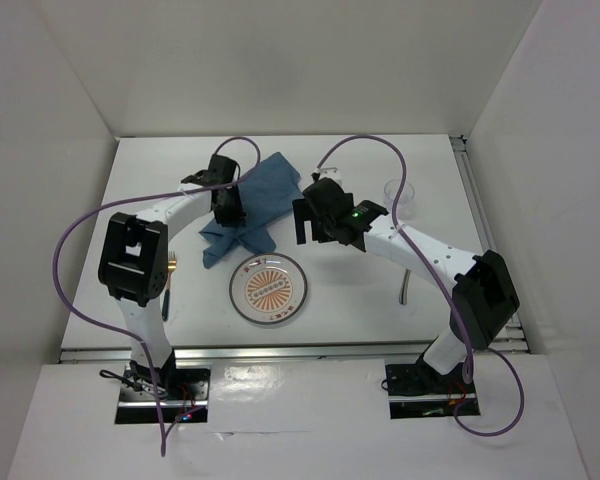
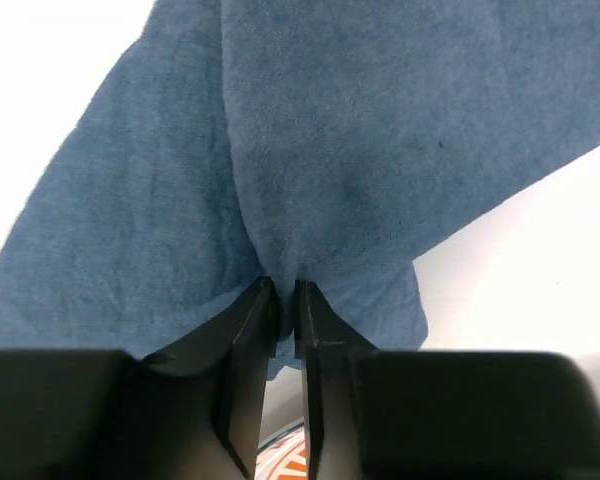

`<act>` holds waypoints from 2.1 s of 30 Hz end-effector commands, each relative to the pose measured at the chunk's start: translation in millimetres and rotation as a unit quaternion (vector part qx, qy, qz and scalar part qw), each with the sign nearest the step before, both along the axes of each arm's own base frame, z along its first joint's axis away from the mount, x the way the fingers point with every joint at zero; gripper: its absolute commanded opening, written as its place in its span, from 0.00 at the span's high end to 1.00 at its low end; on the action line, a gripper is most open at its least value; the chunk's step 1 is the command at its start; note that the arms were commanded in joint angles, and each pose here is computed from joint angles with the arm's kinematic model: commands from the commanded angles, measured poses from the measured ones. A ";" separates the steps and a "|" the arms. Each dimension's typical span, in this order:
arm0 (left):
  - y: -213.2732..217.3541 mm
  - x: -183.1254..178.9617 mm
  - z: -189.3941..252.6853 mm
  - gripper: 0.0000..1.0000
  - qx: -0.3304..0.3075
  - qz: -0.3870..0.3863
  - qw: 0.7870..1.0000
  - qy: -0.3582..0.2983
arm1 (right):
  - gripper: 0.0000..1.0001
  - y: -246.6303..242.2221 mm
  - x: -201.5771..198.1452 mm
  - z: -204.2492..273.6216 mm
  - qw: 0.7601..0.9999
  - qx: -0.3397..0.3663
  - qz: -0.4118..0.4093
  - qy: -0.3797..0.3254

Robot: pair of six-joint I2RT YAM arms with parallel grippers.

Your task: Set the dinner table for one person

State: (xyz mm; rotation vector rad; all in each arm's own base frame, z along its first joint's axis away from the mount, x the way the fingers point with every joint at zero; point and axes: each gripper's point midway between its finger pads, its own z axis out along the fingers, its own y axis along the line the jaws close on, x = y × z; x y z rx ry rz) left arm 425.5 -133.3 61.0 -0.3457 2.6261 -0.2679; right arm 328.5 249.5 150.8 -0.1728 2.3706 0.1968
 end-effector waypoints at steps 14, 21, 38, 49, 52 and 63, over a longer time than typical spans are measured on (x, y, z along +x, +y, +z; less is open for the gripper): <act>-147.8 -20.2 131.4 1.00 -0.149 -0.205 0.959 -0.125 | 0.00 -36.9 10.5 59.2 0.991 0.056 -0.071 -0.104; -237.8 -17.2 134.0 0.63 -0.160 -0.287 0.938 -0.107 | 0.00 -81.9 -13.7 87.3 0.970 0.114 -0.144 -0.162; -22.7 -36.0 125.7 0.44 -0.035 -0.045 0.996 -0.073 | 0.00 -25.9 -50.3 -16.0 0.990 0.136 -0.011 0.020; 45.1 -128.6 55.3 0.27 -0.123 0.054 0.991 -0.006 | 0.11 -50.7 -53.4 -26.9 0.971 0.169 -0.159 0.054; 44.0 -135.0 27.8 0.27 -0.156 0.054 0.986 0.012 | 0.00 -56.3 -51.2 -19.2 0.962 0.196 -0.177 0.074; 30.2 -125.2 4.7 0.28 -0.208 0.049 0.977 0.003 | 0.00 -79.9 -66.3 -58.8 0.891 0.355 -0.246 0.140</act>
